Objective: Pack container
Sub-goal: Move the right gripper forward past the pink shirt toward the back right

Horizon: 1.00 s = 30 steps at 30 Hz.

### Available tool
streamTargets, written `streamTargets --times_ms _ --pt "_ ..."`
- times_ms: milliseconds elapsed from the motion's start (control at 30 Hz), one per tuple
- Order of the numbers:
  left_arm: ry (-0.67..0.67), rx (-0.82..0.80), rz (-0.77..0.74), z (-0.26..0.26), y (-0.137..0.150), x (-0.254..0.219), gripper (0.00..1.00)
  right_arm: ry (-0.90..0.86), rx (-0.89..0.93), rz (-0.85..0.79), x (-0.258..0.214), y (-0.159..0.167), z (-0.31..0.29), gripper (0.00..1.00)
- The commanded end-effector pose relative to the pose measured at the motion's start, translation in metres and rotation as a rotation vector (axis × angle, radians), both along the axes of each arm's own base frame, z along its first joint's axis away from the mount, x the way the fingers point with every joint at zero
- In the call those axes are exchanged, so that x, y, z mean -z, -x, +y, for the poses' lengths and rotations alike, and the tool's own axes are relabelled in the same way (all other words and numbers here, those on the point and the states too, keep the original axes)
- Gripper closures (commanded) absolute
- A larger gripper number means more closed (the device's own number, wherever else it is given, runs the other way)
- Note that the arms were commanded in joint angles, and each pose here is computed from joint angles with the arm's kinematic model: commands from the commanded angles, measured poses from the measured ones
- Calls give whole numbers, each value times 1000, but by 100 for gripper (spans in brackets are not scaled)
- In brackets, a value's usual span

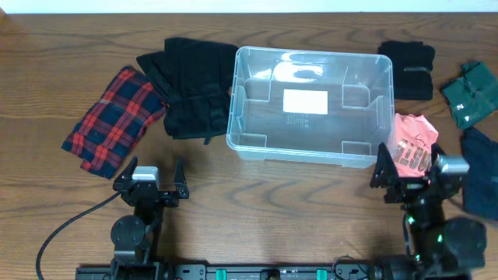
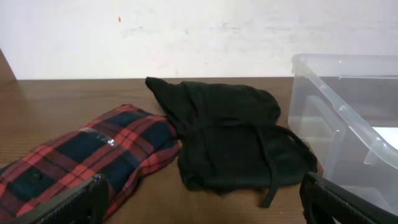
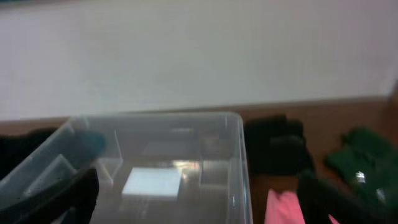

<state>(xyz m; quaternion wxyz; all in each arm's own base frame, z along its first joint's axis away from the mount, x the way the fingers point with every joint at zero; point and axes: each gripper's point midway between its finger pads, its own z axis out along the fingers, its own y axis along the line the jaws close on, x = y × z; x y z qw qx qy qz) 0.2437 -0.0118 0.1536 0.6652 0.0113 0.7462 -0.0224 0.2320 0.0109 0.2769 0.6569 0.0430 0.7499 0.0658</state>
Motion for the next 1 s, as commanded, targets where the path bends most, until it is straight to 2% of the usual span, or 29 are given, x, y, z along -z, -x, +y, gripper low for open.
streamTargets --times_ms 0,267,533,667,800,833,967 --pt "7 6 44 -1 0 17 2 -37 19 100 -16 -10 -1 1" --pt "7 6 44 -1 0 17 2 -35 -43 454 -45 -18 12 1" --pt "7 6 44 -1 0 17 2 -38 -87 573 -54 -11 20 1" --pt "7 6 44 -1 0 17 2 -55 -76 652 -40 2 19 58" --pt "7 6 44 -1 0 17 2 -121 -34 757 -24 20 18 96" --pt "7 6 44 -1 0 17 2 -132 -24 782 -20 24 17 99" --pt "7 6 44 -1 0 17 2 -171 11 876 -5 41 16 99"
